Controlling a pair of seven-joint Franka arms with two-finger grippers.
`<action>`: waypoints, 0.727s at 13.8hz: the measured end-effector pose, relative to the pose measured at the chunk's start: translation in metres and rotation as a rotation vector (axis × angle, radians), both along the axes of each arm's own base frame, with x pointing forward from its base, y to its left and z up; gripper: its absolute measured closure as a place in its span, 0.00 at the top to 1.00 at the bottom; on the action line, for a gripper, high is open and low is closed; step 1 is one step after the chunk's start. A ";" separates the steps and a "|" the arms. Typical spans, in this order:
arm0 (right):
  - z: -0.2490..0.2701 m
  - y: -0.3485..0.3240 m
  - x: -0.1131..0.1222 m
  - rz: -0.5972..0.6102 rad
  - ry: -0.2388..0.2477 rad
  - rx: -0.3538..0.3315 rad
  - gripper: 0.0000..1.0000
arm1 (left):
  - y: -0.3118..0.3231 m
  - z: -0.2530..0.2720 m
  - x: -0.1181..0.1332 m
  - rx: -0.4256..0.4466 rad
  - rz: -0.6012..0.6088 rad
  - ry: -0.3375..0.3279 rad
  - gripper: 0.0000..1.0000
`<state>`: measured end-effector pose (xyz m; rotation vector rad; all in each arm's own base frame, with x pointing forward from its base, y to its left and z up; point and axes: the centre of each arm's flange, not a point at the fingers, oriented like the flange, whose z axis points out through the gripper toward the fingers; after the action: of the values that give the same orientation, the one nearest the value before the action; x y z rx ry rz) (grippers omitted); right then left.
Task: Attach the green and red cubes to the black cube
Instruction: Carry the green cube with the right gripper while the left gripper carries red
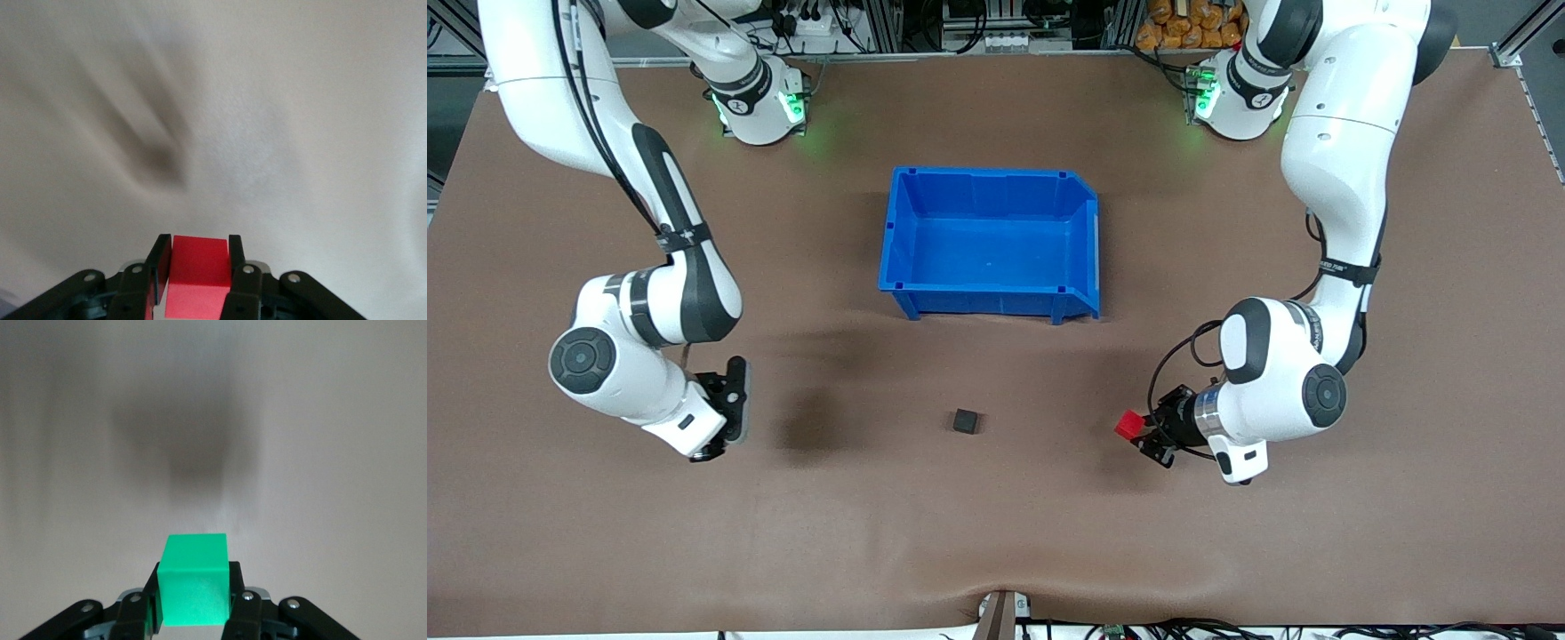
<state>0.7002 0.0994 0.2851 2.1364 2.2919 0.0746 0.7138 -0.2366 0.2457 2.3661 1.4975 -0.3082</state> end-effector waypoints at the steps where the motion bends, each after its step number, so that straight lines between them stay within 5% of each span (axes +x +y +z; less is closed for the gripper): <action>1: -0.004 0.008 -0.001 -0.003 0.008 0.018 0.40 | -0.007 0.001 0.000 -0.001 0.031 -0.003 0.39; 10: -0.023 0.077 -0.006 -0.008 0.007 0.056 0.40 | -0.086 -0.035 -0.018 -0.073 0.237 -0.020 0.39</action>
<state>0.6945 0.1765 0.2619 2.1747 2.3127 0.1333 0.6962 -0.3221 0.2105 2.1029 1.7064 -0.2749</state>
